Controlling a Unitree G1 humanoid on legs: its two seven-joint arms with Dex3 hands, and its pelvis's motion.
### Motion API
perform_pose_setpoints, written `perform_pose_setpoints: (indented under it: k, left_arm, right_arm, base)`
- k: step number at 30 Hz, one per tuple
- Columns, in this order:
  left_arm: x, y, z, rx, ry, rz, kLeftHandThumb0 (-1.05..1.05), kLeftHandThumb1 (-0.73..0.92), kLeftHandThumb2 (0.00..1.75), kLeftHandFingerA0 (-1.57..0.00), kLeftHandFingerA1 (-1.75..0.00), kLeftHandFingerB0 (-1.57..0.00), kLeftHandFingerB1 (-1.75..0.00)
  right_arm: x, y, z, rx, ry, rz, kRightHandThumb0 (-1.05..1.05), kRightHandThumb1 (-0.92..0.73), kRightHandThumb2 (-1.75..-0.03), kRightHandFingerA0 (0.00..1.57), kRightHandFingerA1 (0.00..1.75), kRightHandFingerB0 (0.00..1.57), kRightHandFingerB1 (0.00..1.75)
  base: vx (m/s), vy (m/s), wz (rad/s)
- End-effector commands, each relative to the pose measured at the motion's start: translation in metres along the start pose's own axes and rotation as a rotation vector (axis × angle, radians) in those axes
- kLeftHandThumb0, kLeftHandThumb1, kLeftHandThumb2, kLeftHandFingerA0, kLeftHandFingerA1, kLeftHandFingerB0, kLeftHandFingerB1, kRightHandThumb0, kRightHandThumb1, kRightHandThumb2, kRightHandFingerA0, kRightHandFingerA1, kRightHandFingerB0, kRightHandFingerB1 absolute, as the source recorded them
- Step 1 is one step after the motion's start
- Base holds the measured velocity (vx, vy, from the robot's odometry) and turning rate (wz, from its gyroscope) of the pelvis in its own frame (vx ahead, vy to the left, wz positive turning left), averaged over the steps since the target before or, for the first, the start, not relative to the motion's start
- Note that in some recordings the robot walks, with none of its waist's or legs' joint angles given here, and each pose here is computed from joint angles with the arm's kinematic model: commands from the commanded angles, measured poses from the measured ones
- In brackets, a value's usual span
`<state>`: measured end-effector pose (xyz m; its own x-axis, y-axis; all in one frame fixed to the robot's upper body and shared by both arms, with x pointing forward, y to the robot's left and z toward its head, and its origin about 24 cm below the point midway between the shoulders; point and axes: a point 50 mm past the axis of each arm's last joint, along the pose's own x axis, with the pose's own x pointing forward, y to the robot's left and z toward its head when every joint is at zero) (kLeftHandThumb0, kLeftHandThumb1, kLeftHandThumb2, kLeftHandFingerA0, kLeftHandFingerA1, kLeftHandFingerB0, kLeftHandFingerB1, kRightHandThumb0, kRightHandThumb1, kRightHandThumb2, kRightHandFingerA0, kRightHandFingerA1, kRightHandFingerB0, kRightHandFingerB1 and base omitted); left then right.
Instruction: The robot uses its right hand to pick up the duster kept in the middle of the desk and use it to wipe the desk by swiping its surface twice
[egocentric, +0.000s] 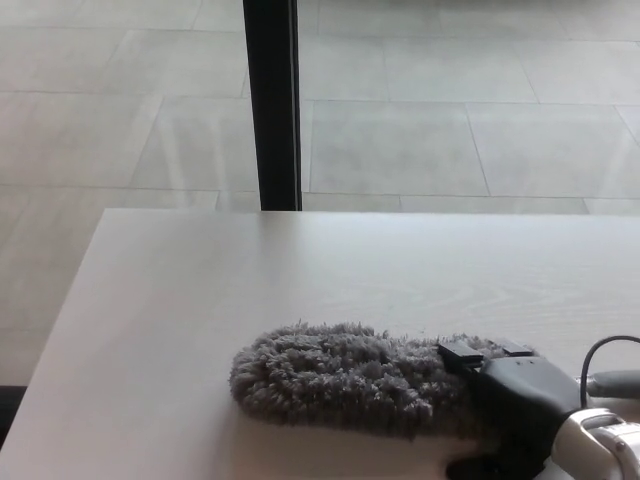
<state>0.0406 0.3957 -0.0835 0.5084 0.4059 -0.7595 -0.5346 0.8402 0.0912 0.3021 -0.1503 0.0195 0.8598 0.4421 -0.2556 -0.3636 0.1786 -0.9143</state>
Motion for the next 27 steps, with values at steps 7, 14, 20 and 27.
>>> perform_pose_setpoints:
  k: [7, 14, 20, 27]
  left_arm:
    - [0.001, 0.006, 0.030, 0.107, -0.108, -0.013, -1.05, 0.40, 0.71, -0.96, -1.06, -0.88, -1.01]
    - [0.001, 0.004, 0.031, 0.109, -0.128, -0.024, -1.05, 0.37, 0.75, -0.95, -1.05, -0.86, -1.03]
    - [0.003, 0.002, 0.032, 0.105, -0.130, -0.020, -1.05, 0.36, 0.78, -0.96, -1.05, -0.90, -1.00]
    - [0.001, 0.003, 0.038, 0.128, -0.164, -0.047, -1.05, 0.40, 0.83, -0.96, -1.07, -0.96, -0.98]
  right_arm:
    - [-0.023, 0.054, -0.006, -0.349, -0.138, -0.231, -0.27, -0.71, -0.77, 0.93, 1.71, 0.26, 0.76]
    - [-0.028, 0.057, -0.007, -0.358, -0.180, -0.360, -0.38, -0.75, -0.69, 0.89, 1.75, 0.56, 1.61]
    - [-0.026, 0.055, -0.001, -0.311, -0.204, -0.389, -0.27, -0.67, -0.81, 1.00, 1.75, 0.54, 1.75]
    - [-0.024, 0.057, 0.012, -0.337, -0.352, -0.353, -0.24, -0.53, -0.93, 0.94, 1.75, 0.57, 1.73]
  base:
    - [0.00, 0.000, 0.00]
    - [0.00, 0.000, 0.00]
    - [0.00, 0.000, 0.00]
    - [0.00, 0.000, 0.00]
